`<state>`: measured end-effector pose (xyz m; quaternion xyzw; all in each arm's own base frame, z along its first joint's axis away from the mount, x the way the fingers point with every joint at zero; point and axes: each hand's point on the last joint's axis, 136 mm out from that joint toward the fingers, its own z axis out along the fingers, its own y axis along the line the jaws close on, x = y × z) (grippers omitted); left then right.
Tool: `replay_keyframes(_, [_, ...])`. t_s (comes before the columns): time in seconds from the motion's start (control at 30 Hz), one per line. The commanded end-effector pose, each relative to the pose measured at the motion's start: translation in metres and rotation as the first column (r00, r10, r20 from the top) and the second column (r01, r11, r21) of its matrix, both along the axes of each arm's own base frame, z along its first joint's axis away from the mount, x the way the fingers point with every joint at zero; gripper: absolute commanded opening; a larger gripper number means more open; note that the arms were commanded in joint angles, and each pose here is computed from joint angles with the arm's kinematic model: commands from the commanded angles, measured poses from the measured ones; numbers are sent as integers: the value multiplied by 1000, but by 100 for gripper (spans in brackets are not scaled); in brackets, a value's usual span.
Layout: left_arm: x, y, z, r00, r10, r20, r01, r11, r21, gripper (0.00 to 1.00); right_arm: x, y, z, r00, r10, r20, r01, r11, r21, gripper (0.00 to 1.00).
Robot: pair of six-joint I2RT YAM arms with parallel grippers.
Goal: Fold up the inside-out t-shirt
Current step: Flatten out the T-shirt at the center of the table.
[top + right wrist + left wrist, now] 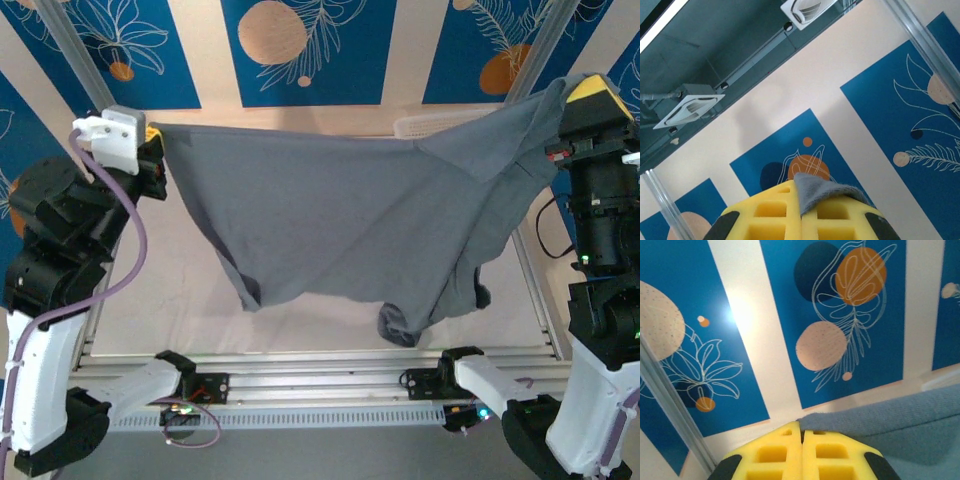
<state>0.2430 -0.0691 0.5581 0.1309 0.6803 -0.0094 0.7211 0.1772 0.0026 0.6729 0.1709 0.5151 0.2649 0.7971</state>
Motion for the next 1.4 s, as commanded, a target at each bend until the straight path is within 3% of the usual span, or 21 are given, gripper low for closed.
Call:
replay_keyframes(0.0, [-52, 1, 43, 979, -122, 161, 140, 984, -109, 0, -38, 6, 23, 992, 50, 113, -47, 999, -24, 0])
replay_keyframes(0.17, [-91, -9, 70, 933, -264, 244, 306, 940, -151, 0, -72, 13, 34, 975, 117, 191, -110, 993, -45, 0])
replay_keyframes(0.4, [-103, 5, 79, 934, -213, 289, 271, 945, -181, 0, -84, 15, 38, 969, 119, 215, -105, 992, -75, 0])
replay_keyframes(0.57, [-75, 6, 63, 963, -152, 221, 194, 964, -182, 0, -50, 19, 30, 984, 123, 131, -114, 991, -74, 0])
replay_keyframes(0.8, [13, 4, 25, 996, 44, 78, -36, 993, -108, 0, 65, 23, -5, 995, 55, -89, -65, 991, -116, 0])
replay_keyframes(0.97, [53, 11, -1, 984, 179, 1, -179, 984, -22, 0, 118, 25, -36, 969, 4, -246, -49, 983, -179, 0])
replay_keyframes(1.13, [48, 15, 1, 983, 181, 14, -180, 982, -49, 0, 119, 38, -30, 961, 57, -271, -118, 970, -213, 0])
replay_keyframes(1.37, [14, 18, 21, 991, 117, 71, -108, 987, -122, 0, 76, 43, -5, 976, 105, -190, -145, 967, -210, 0])
